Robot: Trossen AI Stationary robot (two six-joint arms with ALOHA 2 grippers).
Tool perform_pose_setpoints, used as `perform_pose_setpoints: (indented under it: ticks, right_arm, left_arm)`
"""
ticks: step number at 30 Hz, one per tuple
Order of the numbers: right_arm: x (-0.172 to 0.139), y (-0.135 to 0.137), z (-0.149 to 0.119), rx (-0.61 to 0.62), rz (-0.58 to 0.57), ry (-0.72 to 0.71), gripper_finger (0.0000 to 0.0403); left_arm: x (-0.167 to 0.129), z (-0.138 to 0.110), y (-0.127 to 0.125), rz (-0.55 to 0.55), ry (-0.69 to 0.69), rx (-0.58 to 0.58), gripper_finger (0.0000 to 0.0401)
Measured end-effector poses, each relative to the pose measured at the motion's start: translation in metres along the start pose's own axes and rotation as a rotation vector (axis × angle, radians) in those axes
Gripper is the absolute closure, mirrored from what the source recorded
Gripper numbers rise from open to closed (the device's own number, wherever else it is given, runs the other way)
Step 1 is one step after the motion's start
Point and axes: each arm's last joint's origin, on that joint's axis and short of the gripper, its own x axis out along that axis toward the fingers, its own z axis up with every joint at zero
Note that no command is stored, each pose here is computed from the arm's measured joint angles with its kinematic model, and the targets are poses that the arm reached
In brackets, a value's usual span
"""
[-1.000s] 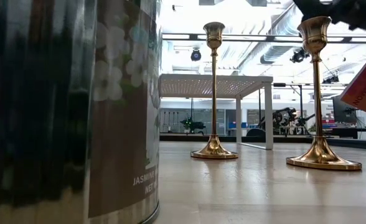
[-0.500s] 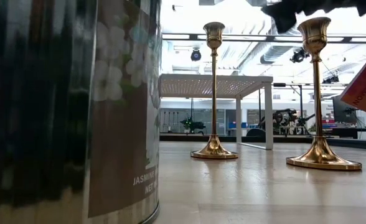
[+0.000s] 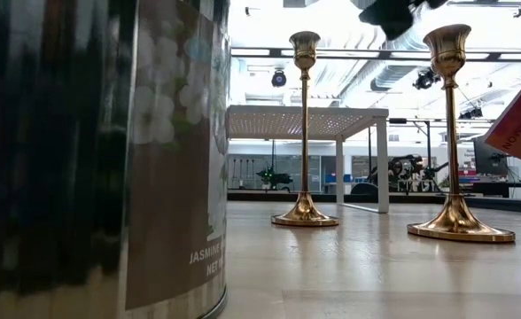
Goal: Pick & Place candle stick holders
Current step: Put the middle right gold candle holder on the shelf
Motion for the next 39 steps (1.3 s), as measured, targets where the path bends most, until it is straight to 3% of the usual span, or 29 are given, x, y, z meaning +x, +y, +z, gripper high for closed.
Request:
perform_pose_setpoints:
  ticks: [4, 10, 23, 39]
  right_arm:
    - [-0.011, 0.014, 0.006, 0.084, 0.054, 0.074, 0.019]
    - [-0.019, 0.035, 0.017, 0.157, 0.149, 0.062, 0.019]
    - [0.003, 0.051, -0.004, 0.183, 0.073, 0.253, 0.019]
    - [0.021, 0.063, -0.02, 0.218, 0.112, 0.408, 0.019]
  left_arm:
    - [0.0, 0.0, 0.0, 0.002, 0.004, -0.001, 0.0176]
    - [0.0, -0.002, 0.001, 0.006, 0.017, 0.001, 0.0176]
    - [0.0, -0.002, 0.001, 0.006, 0.018, 0.004, 0.0176]
    - [0.0, -0.002, 0.001, 0.006, 0.02, 0.004, 0.0176]
